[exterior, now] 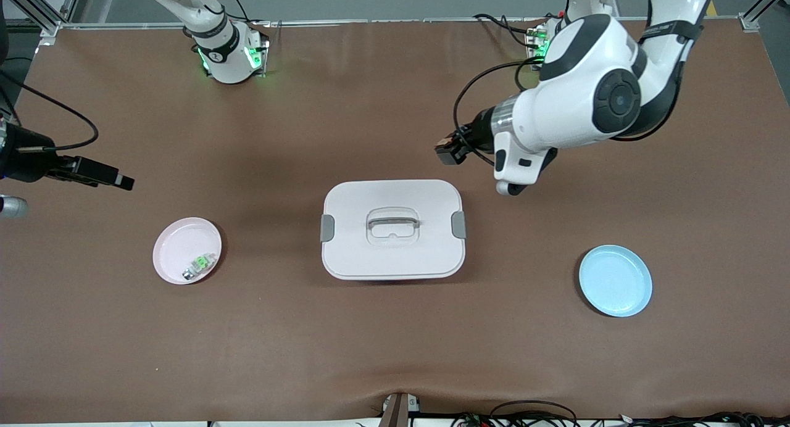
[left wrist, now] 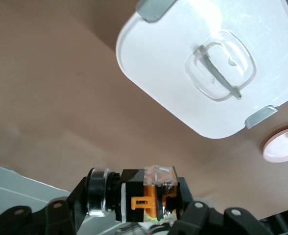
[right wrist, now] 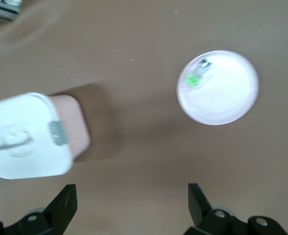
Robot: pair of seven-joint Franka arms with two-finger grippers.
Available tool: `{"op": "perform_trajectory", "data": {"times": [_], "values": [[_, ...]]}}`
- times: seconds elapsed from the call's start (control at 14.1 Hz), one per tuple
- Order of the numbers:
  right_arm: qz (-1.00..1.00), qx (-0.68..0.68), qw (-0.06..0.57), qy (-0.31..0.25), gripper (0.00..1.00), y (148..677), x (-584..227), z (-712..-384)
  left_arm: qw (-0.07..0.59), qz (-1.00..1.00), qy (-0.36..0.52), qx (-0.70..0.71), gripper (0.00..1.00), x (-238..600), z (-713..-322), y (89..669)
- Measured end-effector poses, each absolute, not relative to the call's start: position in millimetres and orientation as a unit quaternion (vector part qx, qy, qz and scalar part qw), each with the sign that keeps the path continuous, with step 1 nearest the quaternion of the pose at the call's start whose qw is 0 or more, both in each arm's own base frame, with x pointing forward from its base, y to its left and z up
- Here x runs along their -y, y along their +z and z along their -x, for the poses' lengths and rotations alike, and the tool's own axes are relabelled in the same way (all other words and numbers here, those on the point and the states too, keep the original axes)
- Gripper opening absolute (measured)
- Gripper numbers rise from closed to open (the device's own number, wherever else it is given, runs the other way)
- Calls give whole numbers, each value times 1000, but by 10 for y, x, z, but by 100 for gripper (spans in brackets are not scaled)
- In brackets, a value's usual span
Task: Transfer orange switch to right arm and place
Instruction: 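Lift the orange switch with the left gripper and carry it over the box, then hold the switch above the box while the right gripper reaches toward it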
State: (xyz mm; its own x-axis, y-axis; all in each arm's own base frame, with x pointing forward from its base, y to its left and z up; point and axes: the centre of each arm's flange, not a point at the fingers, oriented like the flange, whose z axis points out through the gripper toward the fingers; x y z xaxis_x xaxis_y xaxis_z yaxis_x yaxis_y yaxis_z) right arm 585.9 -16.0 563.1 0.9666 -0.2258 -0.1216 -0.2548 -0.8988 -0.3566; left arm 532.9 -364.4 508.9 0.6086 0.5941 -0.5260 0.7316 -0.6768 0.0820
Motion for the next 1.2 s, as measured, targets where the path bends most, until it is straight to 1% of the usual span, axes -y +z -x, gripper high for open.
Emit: {"op": "perform_trajectory", "data": {"times": [0.28,0.43,0.64,0.78,0.92,1.2], "values": [[948,-183,258,16,100,5615,-32,-5446,166,-854,-234,-434,72,4048,-5279,5123],[940,-203,272,3,100,5609,-244,-5207,179,-837,-237,-461,72,4233,-5290,5187],[930,-224,292,-22,100,5576,-895,-4827,201,-813,-238,-492,72,4374,-5374,5166],[920,-244,305,-29,100,5603,-1372,-4569,206,-804,-241,-503,72,4453,-5381,5110],[916,-248,314,-37,100,5668,-1764,-4406,207,-801,-243,-506,72,4519,-5357,5084],[919,-219,318,-75,100,5702,-2295,-4242,213,-801,-241,-506,72,4565,-5341,5104]]}}
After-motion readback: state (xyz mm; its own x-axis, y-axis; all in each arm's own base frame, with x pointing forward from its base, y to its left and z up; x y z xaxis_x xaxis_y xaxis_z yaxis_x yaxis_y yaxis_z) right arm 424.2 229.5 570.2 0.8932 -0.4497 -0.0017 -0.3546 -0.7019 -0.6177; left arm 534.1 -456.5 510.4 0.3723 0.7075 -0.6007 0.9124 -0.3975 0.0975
